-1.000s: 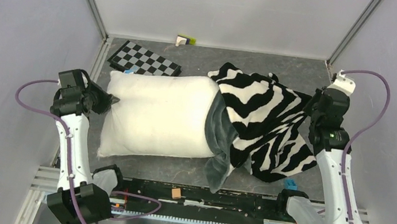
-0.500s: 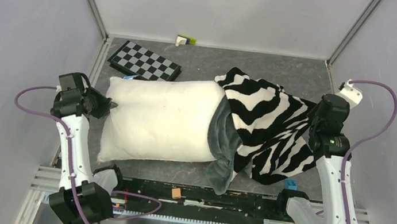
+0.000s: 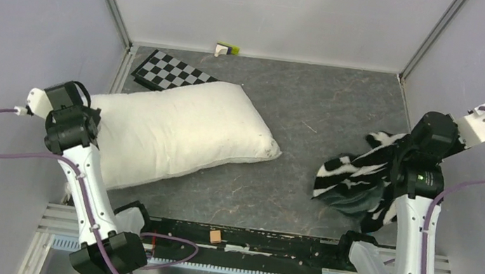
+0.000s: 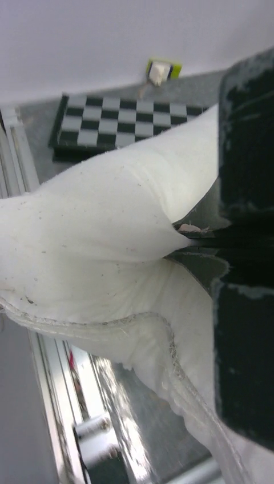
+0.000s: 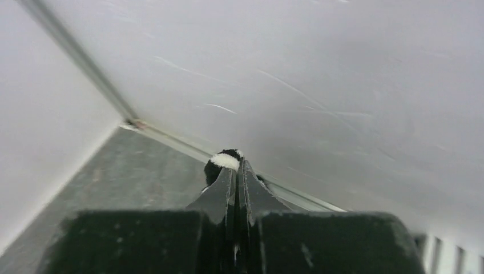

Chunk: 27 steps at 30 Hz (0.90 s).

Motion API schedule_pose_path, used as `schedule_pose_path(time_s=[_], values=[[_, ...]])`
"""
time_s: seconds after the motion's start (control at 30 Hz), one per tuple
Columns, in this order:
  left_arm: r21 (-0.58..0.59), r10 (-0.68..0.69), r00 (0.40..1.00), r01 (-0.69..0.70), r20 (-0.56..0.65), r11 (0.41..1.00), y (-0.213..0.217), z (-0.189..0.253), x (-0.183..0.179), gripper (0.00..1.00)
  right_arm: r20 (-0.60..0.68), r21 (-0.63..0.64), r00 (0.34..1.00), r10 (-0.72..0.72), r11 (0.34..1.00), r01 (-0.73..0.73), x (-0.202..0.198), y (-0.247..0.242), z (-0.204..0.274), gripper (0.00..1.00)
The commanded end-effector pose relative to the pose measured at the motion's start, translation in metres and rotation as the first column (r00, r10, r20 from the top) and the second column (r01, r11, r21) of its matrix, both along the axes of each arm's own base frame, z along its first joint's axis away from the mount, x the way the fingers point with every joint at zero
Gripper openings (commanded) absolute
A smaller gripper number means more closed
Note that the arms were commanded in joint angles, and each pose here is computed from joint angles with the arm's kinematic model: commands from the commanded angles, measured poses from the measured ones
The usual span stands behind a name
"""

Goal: Remove the pillowcase from the pillow

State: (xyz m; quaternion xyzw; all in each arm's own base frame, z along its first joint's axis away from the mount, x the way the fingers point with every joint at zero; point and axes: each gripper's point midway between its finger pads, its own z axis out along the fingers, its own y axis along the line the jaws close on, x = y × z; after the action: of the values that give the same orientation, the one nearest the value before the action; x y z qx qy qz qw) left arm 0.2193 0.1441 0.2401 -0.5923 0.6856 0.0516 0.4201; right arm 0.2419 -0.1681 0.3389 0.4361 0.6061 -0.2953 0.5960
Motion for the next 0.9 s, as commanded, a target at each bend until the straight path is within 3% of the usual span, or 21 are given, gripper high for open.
schedule_pose_path(time_s=[0.0,0.1,0.23,0.3,0.43,0.47,0.5,0.53,0.6,0.63,0.77,0.87], values=[[0.027,-0.108,0.950,0.105,0.293,0.994,0.002,0.062,0.065,0.03,0.137,-0.102,0.950,0.280,0.958,-0.267,0.047,0.026,0.048,0.00],[-0.027,-0.181,0.937,0.198,0.299,0.980,-0.011,0.052,0.083,0.02,0.150,-0.119,0.815,0.559,0.829,-0.547,0.090,0.070,0.051,0.00],[0.045,-0.264,0.916,0.263,0.302,0.964,-0.026,0.063,0.096,0.02,0.172,-0.136,0.586,0.792,0.608,-0.782,0.135,0.123,0.075,0.00],[0.076,-0.304,0.908,0.295,0.288,0.952,-0.034,0.069,0.104,0.02,0.179,-0.130,0.526,0.831,0.550,-0.825,0.156,0.135,0.090,0.00],[0.078,-0.377,0.891,0.370,0.254,0.926,-0.049,0.070,0.122,0.04,0.176,-0.122,0.476,0.861,0.499,-0.858,0.178,0.144,0.106,0.03],[0.076,-0.387,0.890,0.381,0.239,0.922,-0.052,0.070,0.124,0.10,0.169,-0.119,0.474,0.864,0.496,-0.860,0.178,0.144,0.106,0.31],[0.071,-0.388,0.894,0.382,0.223,0.921,-0.052,0.069,0.125,0.22,0.158,-0.118,0.473,0.867,0.492,-0.863,0.177,0.144,0.104,0.67],[0.072,-0.392,0.896,0.386,0.208,0.920,-0.053,0.069,0.125,0.41,0.142,-0.114,0.475,0.868,0.491,-0.864,0.175,0.144,0.100,0.97],[0.087,-0.413,0.892,0.404,0.185,0.911,-0.057,0.071,0.125,0.78,0.121,-0.101,0.480,0.869,0.492,-0.865,0.167,0.145,0.090,0.98],[0.099,-0.432,0.884,0.420,0.178,0.902,-0.061,0.074,0.124,0.86,0.107,-0.104,0.464,0.879,0.474,-0.874,0.162,0.148,0.085,0.98],[0.148,-0.557,0.814,0.537,0.164,0.830,-0.097,0.089,0.123,0.95,0.071,-0.117,0.355,0.932,0.361,-0.925,0.141,0.170,0.061,0.98],[0.161,-0.705,0.688,0.686,0.175,0.709,-0.146,0.097,0.120,0.95,0.071,-0.115,0.291,0.954,0.298,-0.948,0.122,0.184,0.040,0.98]])
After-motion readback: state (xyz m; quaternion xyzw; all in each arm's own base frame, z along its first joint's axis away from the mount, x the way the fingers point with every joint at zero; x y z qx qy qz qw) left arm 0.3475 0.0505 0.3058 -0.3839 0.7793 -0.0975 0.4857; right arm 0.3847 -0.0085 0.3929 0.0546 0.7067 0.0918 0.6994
